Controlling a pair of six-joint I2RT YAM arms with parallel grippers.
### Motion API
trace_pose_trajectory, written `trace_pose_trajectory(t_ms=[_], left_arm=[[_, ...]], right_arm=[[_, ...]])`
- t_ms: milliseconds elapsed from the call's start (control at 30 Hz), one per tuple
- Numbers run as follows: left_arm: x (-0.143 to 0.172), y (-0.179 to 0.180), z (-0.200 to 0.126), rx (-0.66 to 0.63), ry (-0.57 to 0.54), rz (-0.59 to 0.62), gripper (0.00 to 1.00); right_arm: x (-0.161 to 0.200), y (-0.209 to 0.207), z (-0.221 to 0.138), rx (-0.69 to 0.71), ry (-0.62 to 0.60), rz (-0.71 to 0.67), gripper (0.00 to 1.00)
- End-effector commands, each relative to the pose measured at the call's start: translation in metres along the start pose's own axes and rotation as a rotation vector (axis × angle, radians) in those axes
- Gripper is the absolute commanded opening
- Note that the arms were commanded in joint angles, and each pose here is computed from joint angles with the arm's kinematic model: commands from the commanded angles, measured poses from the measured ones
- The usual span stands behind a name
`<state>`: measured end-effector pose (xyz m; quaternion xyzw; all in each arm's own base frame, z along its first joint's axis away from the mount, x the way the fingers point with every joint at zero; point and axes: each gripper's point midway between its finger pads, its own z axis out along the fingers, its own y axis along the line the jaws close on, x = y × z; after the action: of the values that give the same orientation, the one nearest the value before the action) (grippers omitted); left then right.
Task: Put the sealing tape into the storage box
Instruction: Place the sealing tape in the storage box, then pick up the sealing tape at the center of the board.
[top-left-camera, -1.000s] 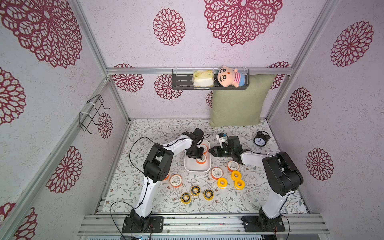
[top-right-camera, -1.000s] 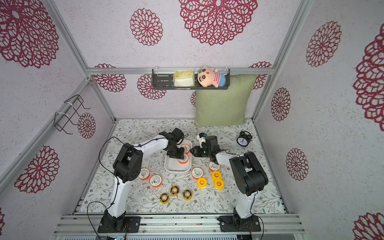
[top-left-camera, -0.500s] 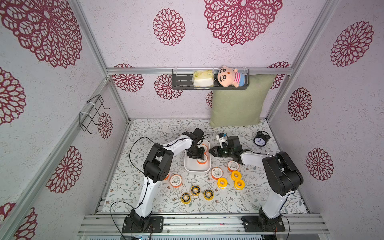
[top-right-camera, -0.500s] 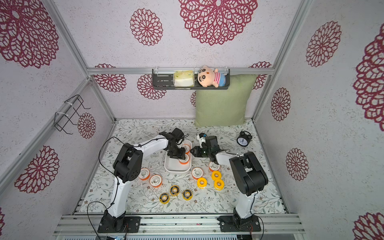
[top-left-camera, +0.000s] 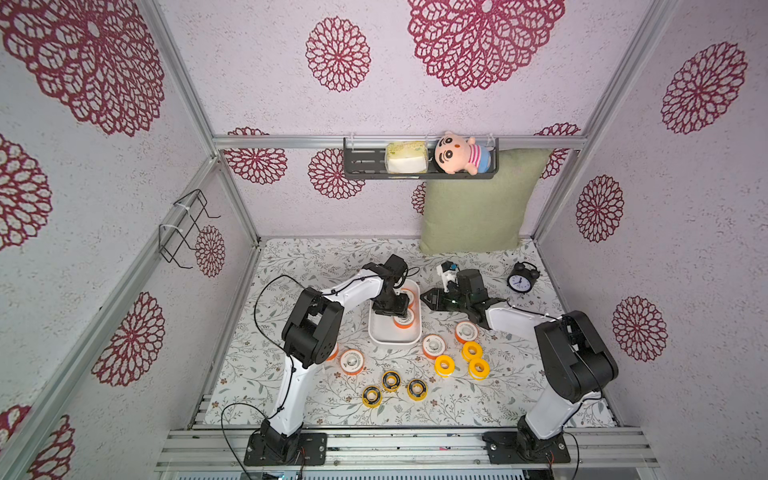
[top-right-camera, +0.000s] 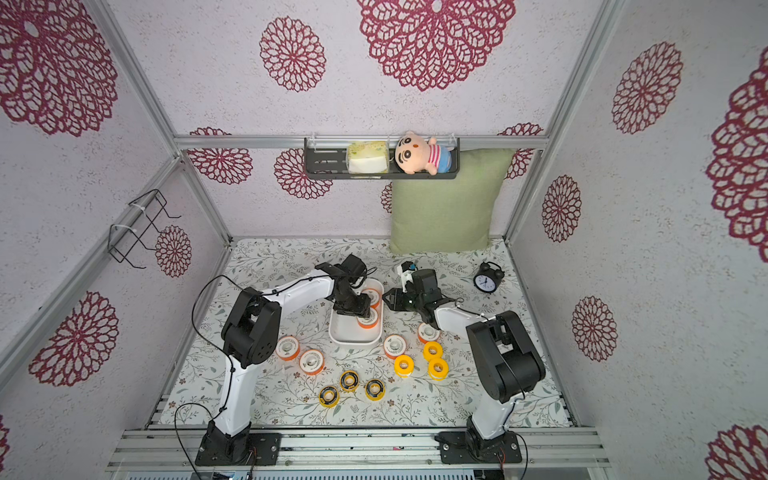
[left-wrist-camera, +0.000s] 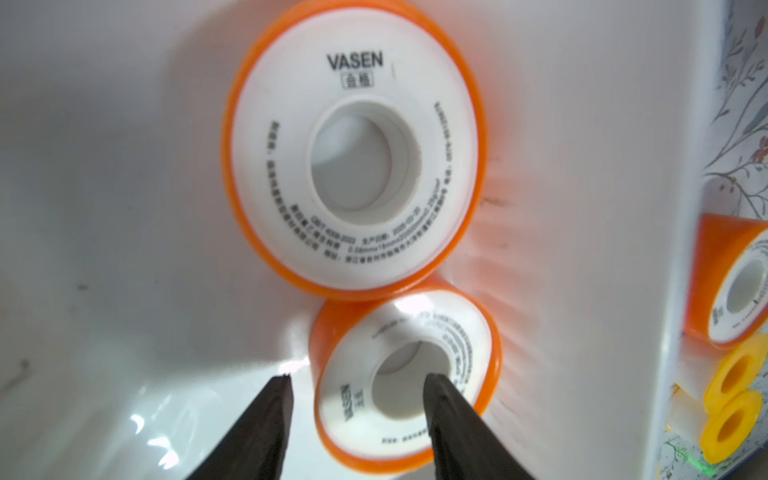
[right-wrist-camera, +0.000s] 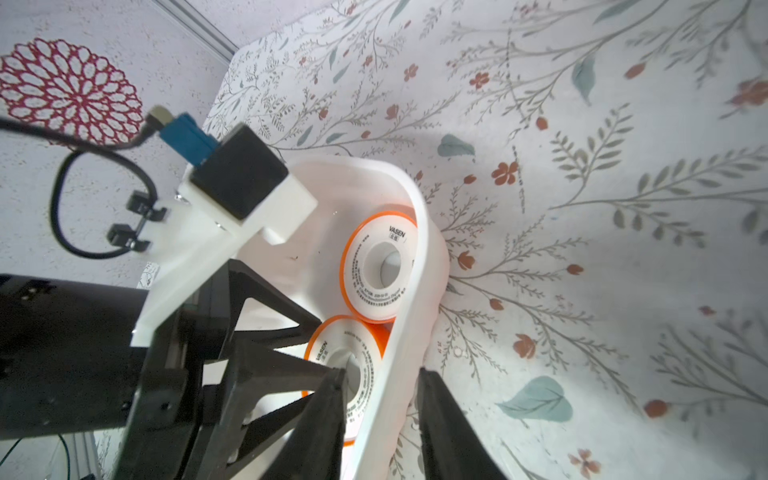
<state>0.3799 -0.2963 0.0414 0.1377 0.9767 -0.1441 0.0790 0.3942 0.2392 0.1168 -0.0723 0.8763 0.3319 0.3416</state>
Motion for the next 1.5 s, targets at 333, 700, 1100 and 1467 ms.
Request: trace_pose_trajectory(t_ms=[333, 700, 1100, 1467], left_arm=[[-0.004, 0.021, -0.123, -0.105, -0.308, 0.015, 0.62], [0.012, 0.091, -0.206, -0.166, -0.609, -0.103, 0.63], [0.02, 0.123, -0.224, -0.162, -0.671, -0.179, 0.65], [0.02, 0.124, -0.219, -0.16, -0.655, -0.179, 0.65]], right_arm=[[0.02, -0.041, -0.059, 0.324, 0.032, -0.07, 0.41], [0.061, -0.057, -0.078, 0.429, 0.129, -0.073, 0.42], [0.083, -0.07, -0.08, 0.554, 0.221, -0.095, 0.47], [0.088, -0.081, -0.068, 0.591, 0.253, -0.1, 0.5]])
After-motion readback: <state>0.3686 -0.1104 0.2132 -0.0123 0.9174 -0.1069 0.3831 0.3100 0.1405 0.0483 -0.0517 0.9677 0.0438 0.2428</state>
